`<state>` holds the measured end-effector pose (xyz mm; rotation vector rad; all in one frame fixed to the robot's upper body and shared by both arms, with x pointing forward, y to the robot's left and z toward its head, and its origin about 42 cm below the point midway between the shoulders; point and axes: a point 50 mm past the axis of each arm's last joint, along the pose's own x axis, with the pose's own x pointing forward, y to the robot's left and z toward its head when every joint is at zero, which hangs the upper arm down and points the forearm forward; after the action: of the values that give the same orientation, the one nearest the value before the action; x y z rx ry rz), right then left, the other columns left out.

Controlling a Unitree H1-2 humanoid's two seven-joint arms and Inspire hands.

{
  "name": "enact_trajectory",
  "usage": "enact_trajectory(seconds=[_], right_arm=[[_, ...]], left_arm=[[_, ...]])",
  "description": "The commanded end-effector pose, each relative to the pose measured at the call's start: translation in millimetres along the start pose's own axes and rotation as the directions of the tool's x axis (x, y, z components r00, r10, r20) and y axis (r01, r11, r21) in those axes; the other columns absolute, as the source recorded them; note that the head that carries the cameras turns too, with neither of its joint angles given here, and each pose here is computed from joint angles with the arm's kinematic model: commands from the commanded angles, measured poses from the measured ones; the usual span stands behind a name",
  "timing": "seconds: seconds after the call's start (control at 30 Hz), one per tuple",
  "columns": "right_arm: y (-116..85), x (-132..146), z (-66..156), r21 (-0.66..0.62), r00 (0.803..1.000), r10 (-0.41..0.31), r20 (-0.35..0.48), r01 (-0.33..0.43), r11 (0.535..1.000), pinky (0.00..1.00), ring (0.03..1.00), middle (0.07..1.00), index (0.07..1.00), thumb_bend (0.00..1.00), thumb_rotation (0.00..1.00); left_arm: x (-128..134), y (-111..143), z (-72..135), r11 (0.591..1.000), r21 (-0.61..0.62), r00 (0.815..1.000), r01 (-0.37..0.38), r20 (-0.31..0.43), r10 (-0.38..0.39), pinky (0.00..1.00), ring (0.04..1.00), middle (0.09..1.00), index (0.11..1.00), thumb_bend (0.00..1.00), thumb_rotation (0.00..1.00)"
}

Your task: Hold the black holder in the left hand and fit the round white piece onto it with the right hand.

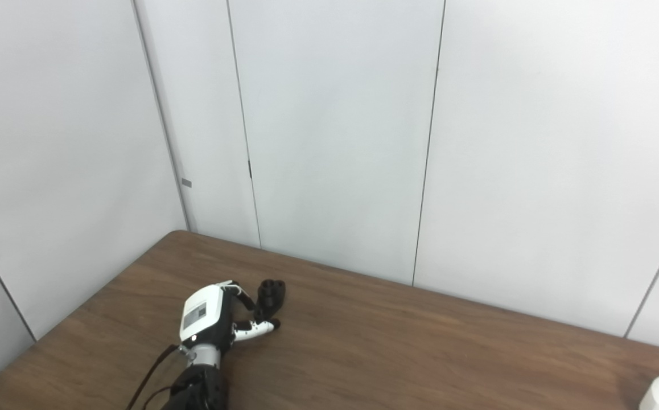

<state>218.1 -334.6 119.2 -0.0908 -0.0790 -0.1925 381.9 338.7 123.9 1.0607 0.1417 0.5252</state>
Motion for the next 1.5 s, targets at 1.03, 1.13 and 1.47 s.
enact_trajectory(seconds=[1.03,1.13,1.47], right_arm=[[-0.2,1.9,8.2,0.003,0.999,-0.003,0.036,0.003,1.0,0.64,0.807,0.852,0.876,0.65,0.75],[-0.5,2.5,7.7,0.007,0.999,-0.001,0.036,0.001,1.0,0.62,0.8,0.85,0.875,0.64,0.74],[0.3,3.6,7.7,0.015,1.0,-0.006,0.029,0.005,1.0,0.64,0.789,0.837,0.871,0.65,0.74]], left_arm=[[3.2,18.7,9.5,0.998,0.049,0.99,-0.024,0.139,0.017,0.83,0.827,0.814,0.484,0.52,0.05],[0.0,20.2,13.5,0.999,0.04,0.984,-0.01,0.176,0.002,0.82,0.825,0.816,0.484,0.52,0.05],[-7.5,23.1,26.8,0.998,0.009,0.952,0.059,0.301,-0.059,0.88,0.825,0.81,0.483,0.52,0.04]])
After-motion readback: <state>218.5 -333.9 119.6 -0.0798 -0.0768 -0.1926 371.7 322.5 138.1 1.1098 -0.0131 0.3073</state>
